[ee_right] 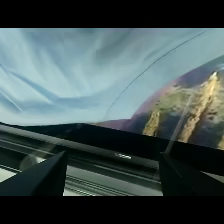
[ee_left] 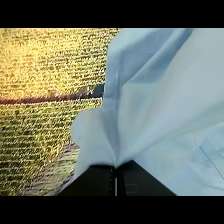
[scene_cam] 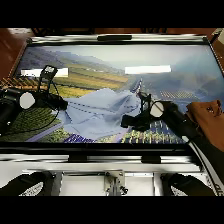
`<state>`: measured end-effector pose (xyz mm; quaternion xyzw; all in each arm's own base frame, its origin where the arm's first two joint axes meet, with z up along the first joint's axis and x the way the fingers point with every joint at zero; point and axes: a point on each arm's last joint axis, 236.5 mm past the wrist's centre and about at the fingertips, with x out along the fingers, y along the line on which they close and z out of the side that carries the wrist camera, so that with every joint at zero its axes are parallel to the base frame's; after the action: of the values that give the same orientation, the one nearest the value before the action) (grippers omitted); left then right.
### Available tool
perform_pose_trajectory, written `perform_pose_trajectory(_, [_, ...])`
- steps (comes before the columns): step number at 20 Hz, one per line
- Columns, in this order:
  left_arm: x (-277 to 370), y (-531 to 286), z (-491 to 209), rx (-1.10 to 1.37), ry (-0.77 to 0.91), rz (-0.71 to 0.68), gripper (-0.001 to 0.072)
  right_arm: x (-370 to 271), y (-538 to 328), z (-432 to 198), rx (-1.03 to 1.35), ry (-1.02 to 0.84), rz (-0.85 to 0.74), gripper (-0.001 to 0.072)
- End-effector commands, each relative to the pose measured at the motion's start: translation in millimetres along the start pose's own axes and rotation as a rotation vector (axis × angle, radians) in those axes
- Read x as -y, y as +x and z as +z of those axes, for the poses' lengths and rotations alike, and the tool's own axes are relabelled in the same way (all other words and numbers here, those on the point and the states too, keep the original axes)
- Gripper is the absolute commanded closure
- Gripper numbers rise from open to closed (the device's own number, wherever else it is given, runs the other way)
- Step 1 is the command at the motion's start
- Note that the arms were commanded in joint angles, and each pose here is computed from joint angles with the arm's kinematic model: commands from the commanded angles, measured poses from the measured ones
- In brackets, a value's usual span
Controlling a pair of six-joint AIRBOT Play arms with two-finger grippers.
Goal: Fold the shirts.
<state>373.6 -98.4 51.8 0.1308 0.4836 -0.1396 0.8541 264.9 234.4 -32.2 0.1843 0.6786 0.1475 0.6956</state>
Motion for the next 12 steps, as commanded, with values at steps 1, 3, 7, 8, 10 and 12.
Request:
perform_pose_trajectory(1, [-0.2, -0.7, -6.5, -0.03, 0.004, 0.0, 0.0676, -32.8, 53.8, -22.6, -0.067, 0.147, 0.123, 0.0041])
perform_pose_trajectory(3, [0.0, -0.7, -7.6, -0.034, 0.004, -0.001, 0.0676, -43.1, 77.9, -29.1, -0.102, 0.209, 0.15, 0.0041])
perform_pose_trajectory(7, [0.0, -0.7, -7.7, -0.035, 0.004, -0.001, 0.0676, -58.5, 94.6, -11.9, -0.024, 0.277, 0.206, 0.0041])
perform_pose_trajectory(8, [0.0, -0.7, -7.7, -0.035, 0.004, -0.001, 0.0676, -60.2, 95.1, -7.5, -0.002, 0.29, 0.211, 0.0041])
perform_pose_trajectory(10, [0.0, -0.7, -7.7, -0.035, 0.004, -0.001, 0.0677, -59.1, 96.7, -1.5, 0.018, 0.322, 0.213, 0.0041])
perform_pose_trajectory(12, [0.0, -0.7, -7.7, -0.035, 0.004, -0.001, 0.0676, -56.0, 102.2, -2.8, 0.006, 0.351, 0.204, 0.0042])
